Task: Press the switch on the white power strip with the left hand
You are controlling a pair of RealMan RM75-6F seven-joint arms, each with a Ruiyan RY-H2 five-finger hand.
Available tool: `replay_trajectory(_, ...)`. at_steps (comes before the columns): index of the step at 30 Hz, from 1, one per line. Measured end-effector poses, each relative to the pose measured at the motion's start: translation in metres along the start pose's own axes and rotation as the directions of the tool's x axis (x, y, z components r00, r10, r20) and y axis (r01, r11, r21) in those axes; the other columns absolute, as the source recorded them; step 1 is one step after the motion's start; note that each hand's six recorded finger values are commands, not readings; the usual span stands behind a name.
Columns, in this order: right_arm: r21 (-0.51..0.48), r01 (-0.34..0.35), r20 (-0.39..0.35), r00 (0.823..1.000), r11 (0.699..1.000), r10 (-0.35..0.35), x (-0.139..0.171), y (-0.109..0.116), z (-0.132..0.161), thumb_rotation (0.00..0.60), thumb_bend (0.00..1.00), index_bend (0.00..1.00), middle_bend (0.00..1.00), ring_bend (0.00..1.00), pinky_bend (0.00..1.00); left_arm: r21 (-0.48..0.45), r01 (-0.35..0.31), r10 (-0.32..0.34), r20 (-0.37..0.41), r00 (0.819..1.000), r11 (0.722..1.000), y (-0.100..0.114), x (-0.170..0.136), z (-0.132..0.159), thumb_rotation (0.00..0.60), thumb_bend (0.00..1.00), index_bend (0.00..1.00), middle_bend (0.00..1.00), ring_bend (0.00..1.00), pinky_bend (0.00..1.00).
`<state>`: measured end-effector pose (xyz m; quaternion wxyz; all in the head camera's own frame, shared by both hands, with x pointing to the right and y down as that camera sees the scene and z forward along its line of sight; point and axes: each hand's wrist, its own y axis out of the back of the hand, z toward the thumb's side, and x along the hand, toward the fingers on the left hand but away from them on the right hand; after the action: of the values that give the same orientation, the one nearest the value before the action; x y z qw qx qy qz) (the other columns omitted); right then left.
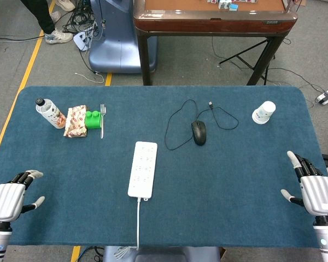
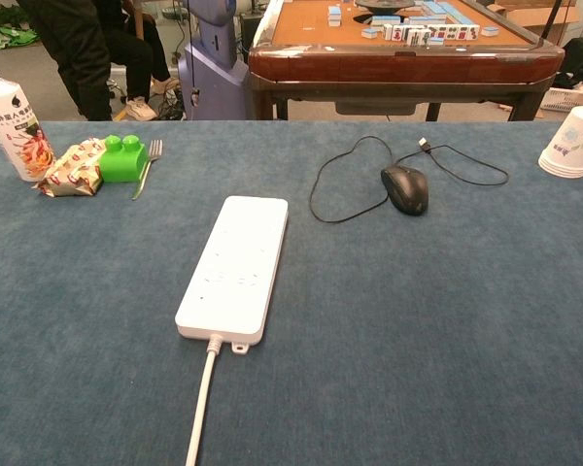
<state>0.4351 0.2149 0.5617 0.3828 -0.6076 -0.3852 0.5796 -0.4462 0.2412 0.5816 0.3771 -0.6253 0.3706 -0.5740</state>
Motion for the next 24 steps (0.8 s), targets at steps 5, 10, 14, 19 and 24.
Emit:
replay_trajectory(5, -0.01, -0.013, 0.01, 1.0, 1.0, 0.014, 0.006, -0.005, -0.002, 0.6, 0.0, 0.08, 0.14, 0.14, 0.37, 0.004, 0.005, -0.005, 0.028, 1.0, 1.0, -0.002, 0.003, 0.007, 0.6, 0.06, 0.4, 0.36, 0.35, 0.6)
replay_trajectory(10, -0.008, 0.003, 0.019, 1.0, 1.0, -0.002, 0.006, 0.002, -0.006, 0.6, 0.0, 0.09, 0.15, 0.14, 0.37, -0.032, -0.001, 0.003, 0.065, 0.998, 0.999, 0.0, 0.007, 0.017, 0.6, 0.19, 0.36, 0.43, 0.46, 0.72)
replay_trajectory(14, -0.006, 0.025, 0.019, 1.0, 1.0, -0.025, 0.004, 0.012, -0.005, 0.6, 0.0, 0.1, 0.15, 0.14, 0.37, -0.109, -0.03, 0.046, 0.15, 0.988, 0.994, 0.009, 0.013, 0.037, 0.6, 0.39, 0.4, 0.81, 0.8, 0.98)
replay_trajectory(19, -0.004, 0.038, 0.026, 0.999, 0.999, -0.038, -0.001, 0.017, -0.006, 0.6, 0.01, 0.11, 0.16, 0.14, 0.37, -0.23, -0.043, 0.116, 0.314, 0.942, 0.972, 0.023, 0.021, 0.075, 0.6, 0.55, 0.44, 1.0, 0.99, 1.0)
replay_trajectory(24, -0.003, 0.033, 0.034, 0.999, 0.999, -0.032, -0.005, 0.016, -0.005, 0.6, 0.02, 0.11, 0.16, 0.14, 0.37, -0.288, 0.008, 0.139, 0.486, 0.863, 0.958, 0.035, 0.034, 0.121, 0.6, 0.59, 0.38, 1.0, 1.0, 1.0)
